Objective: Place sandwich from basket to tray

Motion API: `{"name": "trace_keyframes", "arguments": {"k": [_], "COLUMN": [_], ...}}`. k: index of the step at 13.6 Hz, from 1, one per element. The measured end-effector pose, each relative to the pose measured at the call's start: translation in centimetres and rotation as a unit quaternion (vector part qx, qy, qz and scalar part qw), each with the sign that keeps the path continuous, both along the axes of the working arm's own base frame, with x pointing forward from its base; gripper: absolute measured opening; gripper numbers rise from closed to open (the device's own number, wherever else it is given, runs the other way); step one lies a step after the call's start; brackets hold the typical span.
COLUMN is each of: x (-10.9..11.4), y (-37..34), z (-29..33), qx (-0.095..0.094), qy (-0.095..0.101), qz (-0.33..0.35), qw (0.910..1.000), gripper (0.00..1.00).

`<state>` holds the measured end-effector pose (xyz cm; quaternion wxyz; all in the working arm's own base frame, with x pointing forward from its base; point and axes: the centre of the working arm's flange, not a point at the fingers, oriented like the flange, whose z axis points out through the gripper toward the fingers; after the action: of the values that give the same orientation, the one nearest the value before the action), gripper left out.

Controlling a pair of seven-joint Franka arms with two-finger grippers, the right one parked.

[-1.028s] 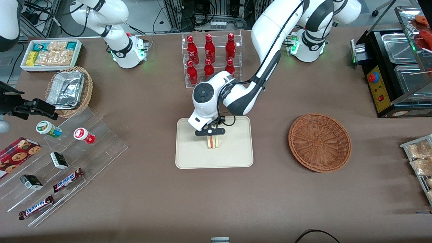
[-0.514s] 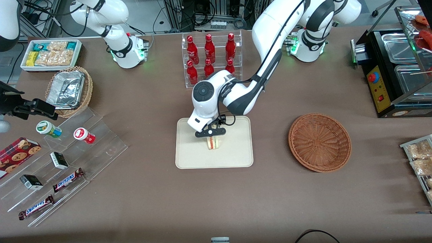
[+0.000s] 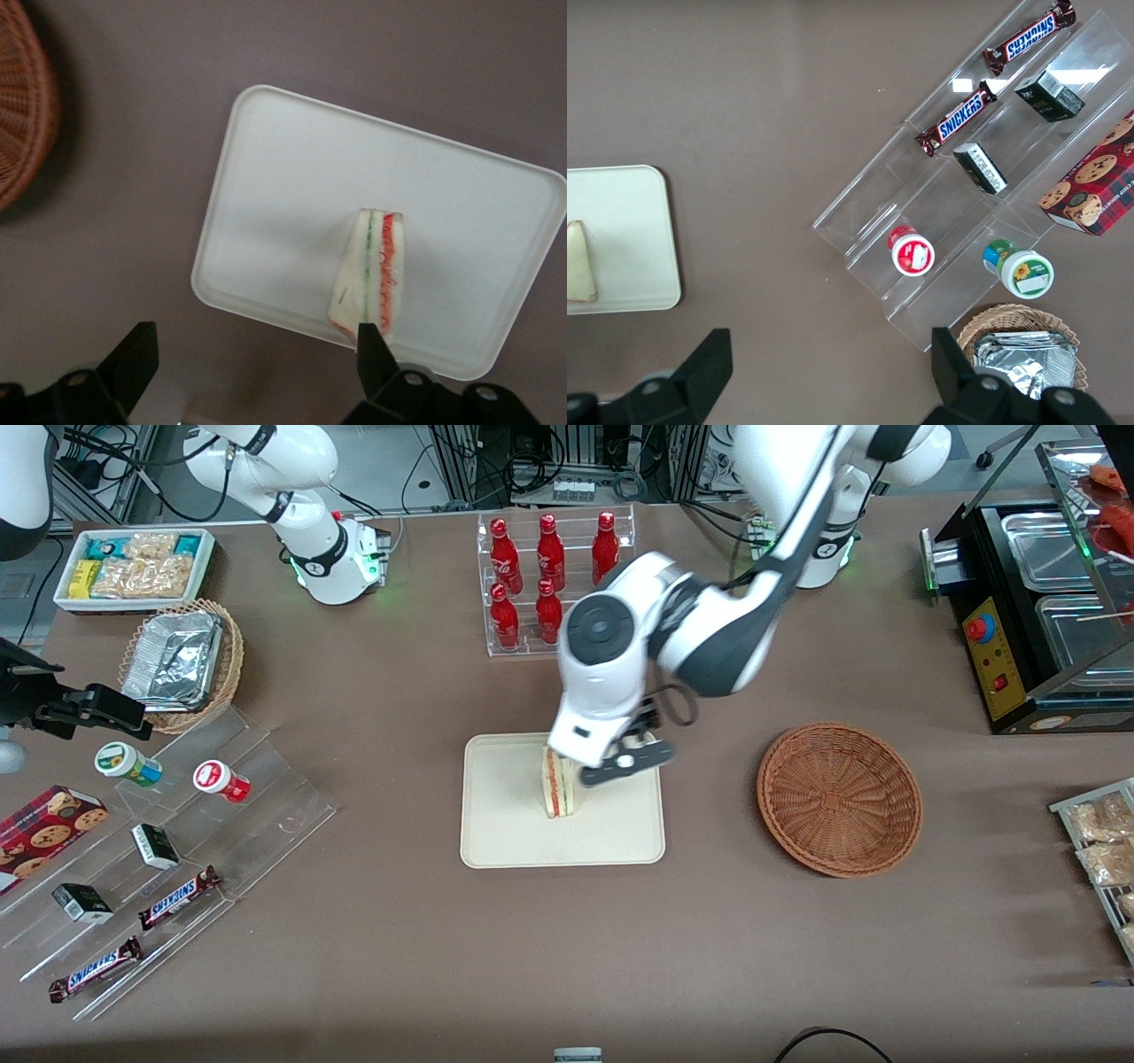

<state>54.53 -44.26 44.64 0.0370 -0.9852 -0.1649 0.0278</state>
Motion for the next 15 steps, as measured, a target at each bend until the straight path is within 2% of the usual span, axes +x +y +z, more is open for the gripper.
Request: {"name": "trace_keyframes", "arguments": {"k": [3, 6, 10, 15], "x": [1.5, 3.7, 5.3, 4.4], "y": [6.3, 14.7, 27.4, 40.2], "z": [4.7, 7.5, 9.9, 10.3], "qx": [0.014, 0.017, -0.001, -0.032], "qy": [0.005, 0.021, 0.035, 0.056], "qz": [0.035, 0.021, -0.031, -0.097], "qw": [0.9993, 0.9994, 0.9989, 0.9931], "gripper": [0.99, 0.99, 0.99, 0.99]}}
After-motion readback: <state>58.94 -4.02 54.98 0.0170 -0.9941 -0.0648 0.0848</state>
